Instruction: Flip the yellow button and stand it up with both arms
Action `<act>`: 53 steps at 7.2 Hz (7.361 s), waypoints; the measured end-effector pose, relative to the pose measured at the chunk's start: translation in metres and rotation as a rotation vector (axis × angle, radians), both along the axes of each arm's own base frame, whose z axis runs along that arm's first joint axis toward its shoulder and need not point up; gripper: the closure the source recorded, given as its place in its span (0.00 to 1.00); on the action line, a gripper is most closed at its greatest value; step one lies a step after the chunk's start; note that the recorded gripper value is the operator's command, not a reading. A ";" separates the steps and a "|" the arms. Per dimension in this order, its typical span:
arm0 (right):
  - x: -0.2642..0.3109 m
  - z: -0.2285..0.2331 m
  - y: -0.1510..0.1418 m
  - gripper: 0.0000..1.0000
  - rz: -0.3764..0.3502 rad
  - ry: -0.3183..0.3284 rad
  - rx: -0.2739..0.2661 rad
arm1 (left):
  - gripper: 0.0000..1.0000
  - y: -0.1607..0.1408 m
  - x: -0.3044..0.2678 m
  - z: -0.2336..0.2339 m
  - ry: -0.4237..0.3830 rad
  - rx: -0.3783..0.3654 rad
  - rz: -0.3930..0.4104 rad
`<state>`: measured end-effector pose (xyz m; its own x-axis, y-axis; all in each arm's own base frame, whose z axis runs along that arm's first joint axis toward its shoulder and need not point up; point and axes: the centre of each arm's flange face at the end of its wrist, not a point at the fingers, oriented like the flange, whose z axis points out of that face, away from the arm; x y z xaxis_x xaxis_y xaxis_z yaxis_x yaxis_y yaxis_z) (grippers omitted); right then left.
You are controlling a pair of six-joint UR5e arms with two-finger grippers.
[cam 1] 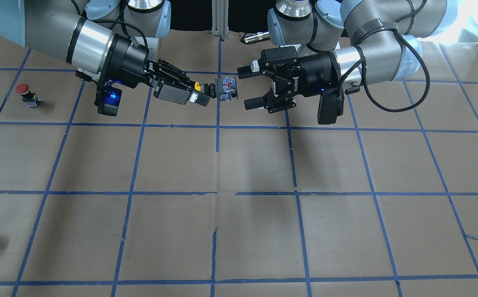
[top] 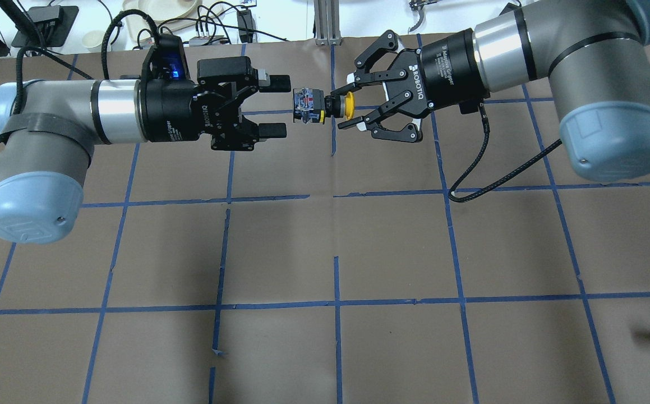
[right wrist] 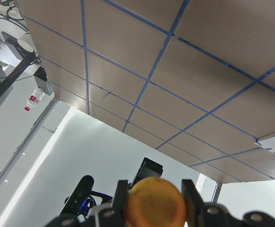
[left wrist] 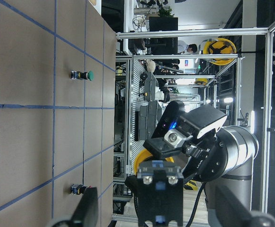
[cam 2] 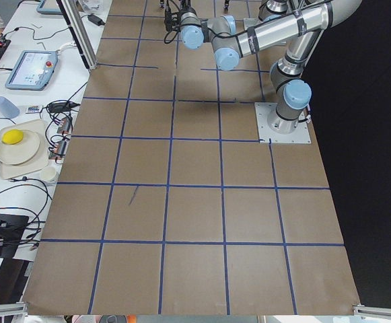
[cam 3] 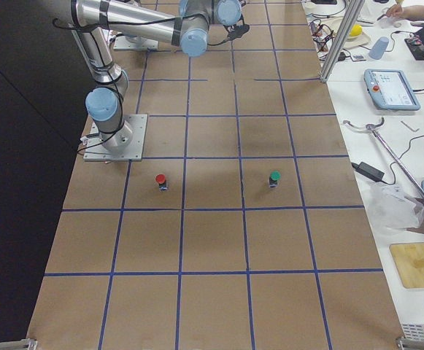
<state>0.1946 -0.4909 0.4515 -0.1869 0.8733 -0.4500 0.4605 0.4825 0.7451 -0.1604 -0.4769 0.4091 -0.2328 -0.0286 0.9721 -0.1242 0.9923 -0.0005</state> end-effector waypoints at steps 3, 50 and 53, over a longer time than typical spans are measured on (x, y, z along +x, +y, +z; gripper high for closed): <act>-0.069 -0.005 -0.022 0.85 -0.072 0.125 -0.141 | 0.00 -0.017 0.016 0.018 -0.300 -0.038 -0.015; -0.183 -0.008 0.007 0.00 0.861 0.953 -0.473 | 0.00 -0.062 0.058 0.069 -1.374 0.046 -0.178; -0.071 0.019 0.050 0.00 0.960 0.974 -0.459 | 0.00 -0.062 0.058 0.070 -1.375 0.044 -0.176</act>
